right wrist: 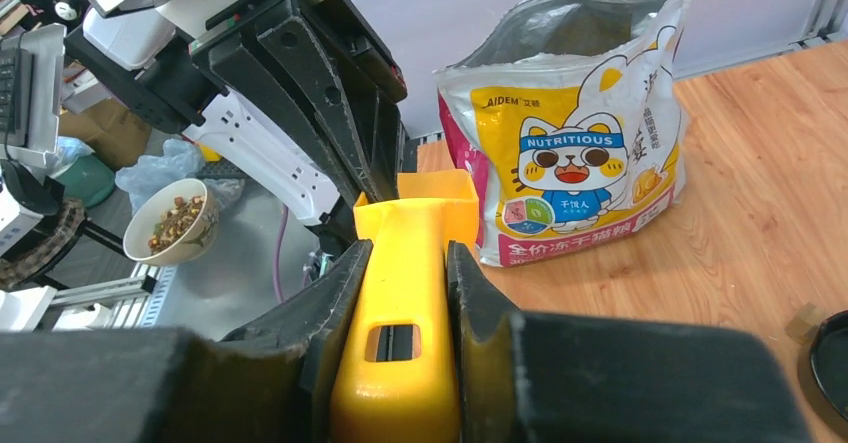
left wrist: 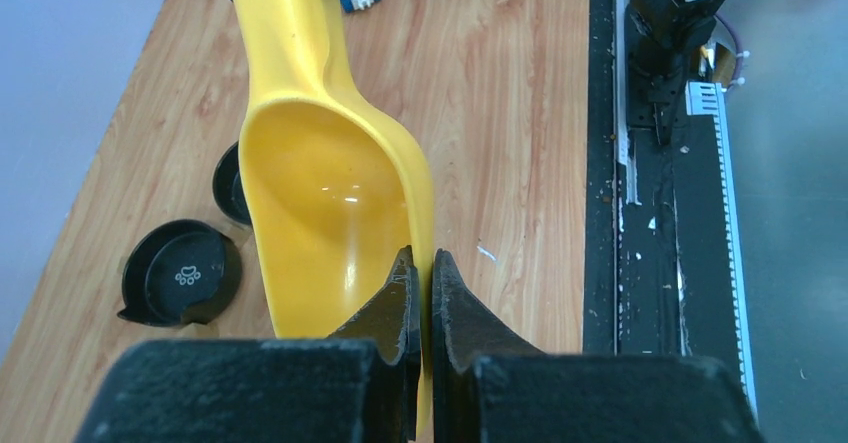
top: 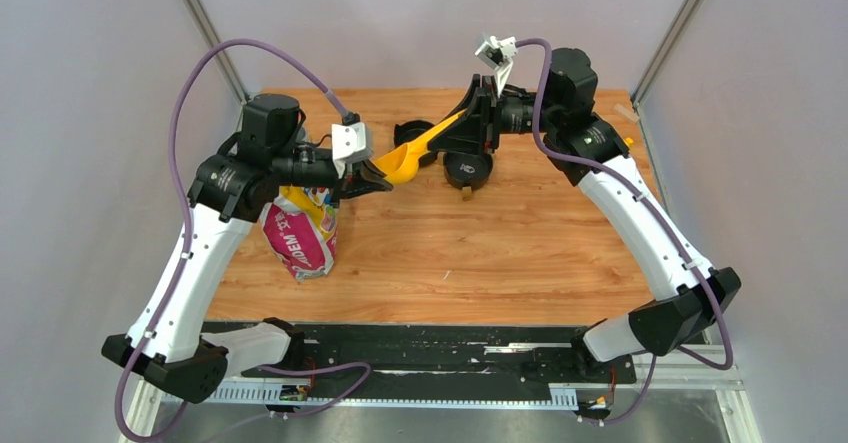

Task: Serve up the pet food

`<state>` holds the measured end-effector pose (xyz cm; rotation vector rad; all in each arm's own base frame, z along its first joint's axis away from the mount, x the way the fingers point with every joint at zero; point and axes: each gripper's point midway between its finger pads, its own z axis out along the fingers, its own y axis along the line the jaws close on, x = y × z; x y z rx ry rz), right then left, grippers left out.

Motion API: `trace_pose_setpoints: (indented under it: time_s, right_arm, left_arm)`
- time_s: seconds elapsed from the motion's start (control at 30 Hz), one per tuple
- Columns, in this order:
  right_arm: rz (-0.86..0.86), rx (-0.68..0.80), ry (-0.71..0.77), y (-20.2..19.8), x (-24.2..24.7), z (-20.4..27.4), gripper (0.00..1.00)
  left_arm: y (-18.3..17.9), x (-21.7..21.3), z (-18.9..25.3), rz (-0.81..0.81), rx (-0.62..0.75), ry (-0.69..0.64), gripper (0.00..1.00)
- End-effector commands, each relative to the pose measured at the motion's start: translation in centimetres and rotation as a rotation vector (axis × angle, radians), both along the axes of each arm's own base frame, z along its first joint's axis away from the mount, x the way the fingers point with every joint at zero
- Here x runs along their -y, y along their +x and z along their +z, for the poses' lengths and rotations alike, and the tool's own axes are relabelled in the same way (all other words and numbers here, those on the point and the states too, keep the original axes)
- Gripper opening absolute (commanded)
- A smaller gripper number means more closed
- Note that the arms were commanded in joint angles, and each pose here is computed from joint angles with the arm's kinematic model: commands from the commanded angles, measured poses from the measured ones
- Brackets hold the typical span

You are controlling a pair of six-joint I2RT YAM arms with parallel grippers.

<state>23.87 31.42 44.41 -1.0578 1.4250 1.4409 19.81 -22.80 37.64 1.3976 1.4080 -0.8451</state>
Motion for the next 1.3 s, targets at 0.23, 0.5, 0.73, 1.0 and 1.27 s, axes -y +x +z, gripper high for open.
trace_pose_setpoints:
  time_s: [0.23, 0.5, 0.73, 1.0, 1.27]
  right_arm:
    - [0.021, 0.125, 0.043, -0.8, 0.2, 2.5, 0.00]
    - [-0.050, 0.208, 0.026, 1.2, 2.6, 1.3, 0.00]
    - [-0.037, 0.322, 0.021, 1.3, 3.7, 0.3, 0.00]
    - [0.172, 0.390, 0.053, -0.3, 3.4, 0.4, 0.00]
    - [0.175, 0.435, 0.063, 0.6, 3.2, 0.4, 0.00]
  left_arm:
    - [1.0, -0.1, 2.3, 0.074, 0.050, -0.046, 0.59]
    - [10.1, -4.2, 5.2, 0.710, -0.060, -0.147, 0.97]
    - [11.2, -6.2, 6.1, 0.747, -0.259, -0.354, 1.00]
    - [13.4, -9.3, 4.5, 0.934, -0.404, -0.355, 1.00]
    - [14.8, -19.0, 2.6, 1.389, -0.245, -0.328, 1.00]
